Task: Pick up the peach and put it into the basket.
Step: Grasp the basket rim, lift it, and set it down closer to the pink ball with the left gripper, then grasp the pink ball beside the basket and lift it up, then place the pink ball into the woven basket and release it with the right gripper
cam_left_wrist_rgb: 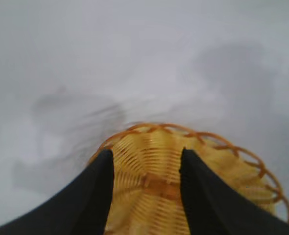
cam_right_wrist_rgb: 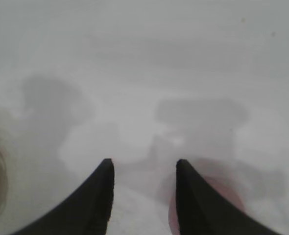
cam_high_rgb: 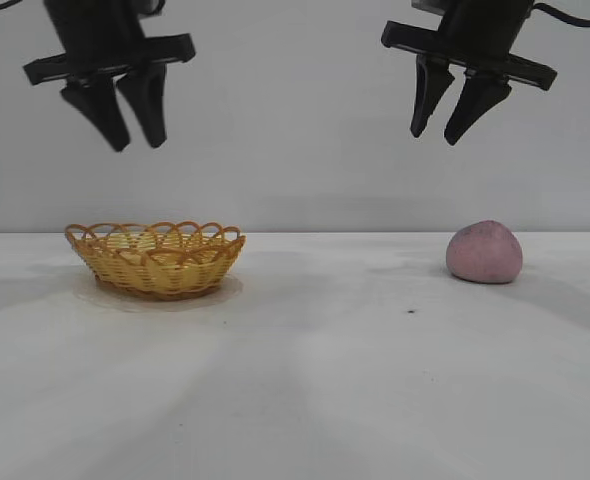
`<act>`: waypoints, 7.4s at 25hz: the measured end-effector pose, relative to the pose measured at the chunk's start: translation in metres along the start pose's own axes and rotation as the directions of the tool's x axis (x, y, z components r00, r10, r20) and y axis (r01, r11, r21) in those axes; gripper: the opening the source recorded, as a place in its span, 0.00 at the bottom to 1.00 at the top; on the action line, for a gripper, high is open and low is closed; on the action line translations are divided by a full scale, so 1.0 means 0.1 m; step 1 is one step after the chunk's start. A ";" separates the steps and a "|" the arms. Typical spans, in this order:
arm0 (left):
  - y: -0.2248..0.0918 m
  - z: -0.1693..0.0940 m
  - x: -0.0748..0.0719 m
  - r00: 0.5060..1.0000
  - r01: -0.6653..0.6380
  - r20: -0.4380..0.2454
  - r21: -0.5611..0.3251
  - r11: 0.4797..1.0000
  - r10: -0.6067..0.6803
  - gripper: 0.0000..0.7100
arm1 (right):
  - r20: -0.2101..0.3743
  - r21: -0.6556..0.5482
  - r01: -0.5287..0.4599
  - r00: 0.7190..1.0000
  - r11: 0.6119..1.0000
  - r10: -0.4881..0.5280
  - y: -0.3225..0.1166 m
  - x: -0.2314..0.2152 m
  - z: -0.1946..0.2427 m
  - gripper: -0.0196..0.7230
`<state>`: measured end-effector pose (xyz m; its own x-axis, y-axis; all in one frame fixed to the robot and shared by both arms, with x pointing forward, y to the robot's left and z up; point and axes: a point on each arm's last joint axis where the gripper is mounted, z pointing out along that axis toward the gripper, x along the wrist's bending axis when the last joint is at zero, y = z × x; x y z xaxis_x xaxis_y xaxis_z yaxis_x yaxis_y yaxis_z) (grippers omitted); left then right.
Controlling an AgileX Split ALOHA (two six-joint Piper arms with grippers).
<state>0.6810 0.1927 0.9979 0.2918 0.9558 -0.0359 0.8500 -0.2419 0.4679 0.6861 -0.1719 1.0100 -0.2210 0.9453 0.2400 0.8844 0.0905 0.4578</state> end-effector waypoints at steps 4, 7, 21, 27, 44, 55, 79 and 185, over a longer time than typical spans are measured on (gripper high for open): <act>-0.11 0.21 0.13 0.998 -0.036 -0.054 0.092 0.995 0.042 0.46 | 0.000 0.004 0.000 1.000 1.000 0.000 0.00 0.00 0.00 0.43; -0.16 0.36 0.14 0.998 -0.037 -0.055 0.124 0.992 0.044 0.46 | -0.001 0.008 0.003 1.000 1.000 -0.003 -0.01 0.00 0.00 0.43; -0.23 0.75 0.09 0.996 0.076 0.042 0.142 0.987 -0.083 0.11 | -0.001 0.016 0.027 1.000 1.000 -0.027 -0.01 0.00 0.00 0.43; -0.23 0.43 -0.06 0.898 0.364 0.254 0.030 0.931 -0.360 0.00 | -0.001 0.016 0.027 1.000 1.000 -0.027 -0.01 0.00 0.00 0.43; -1.23 0.58 -0.75 0.705 0.660 0.294 0.058 0.749 -0.645 0.07 | -0.001 0.020 0.028 1.000 0.999 -0.028 -0.02 0.00 0.00 0.43; -1.24 0.56 -0.73 0.705 0.653 0.305 0.074 0.754 -0.640 0.39 | -0.001 0.022 0.028 1.000 0.999 -0.028 -0.02 0.00 0.00 0.43; -1.04 -0.17 0.43 0.978 0.190 -0.083 -0.003 0.982 -0.189 0.42 | -0.019 0.026 0.017 1.000 1.000 -0.016 -0.02 0.02 0.00 0.43; -3.88 -2.55 -0.30 0.949 0.137 -0.169 -0.542 0.829 -0.268 0.42 | 0.089 0.246 0.007 0.996 0.969 -0.029 -0.19 -0.38 -0.13 0.58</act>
<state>0.2303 0.3005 1.0430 -0.0249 0.9996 -0.0103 0.5067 0.0215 0.8619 0.6722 -0.2138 1.0029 -0.2093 0.9665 0.1488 0.9570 0.1712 0.2342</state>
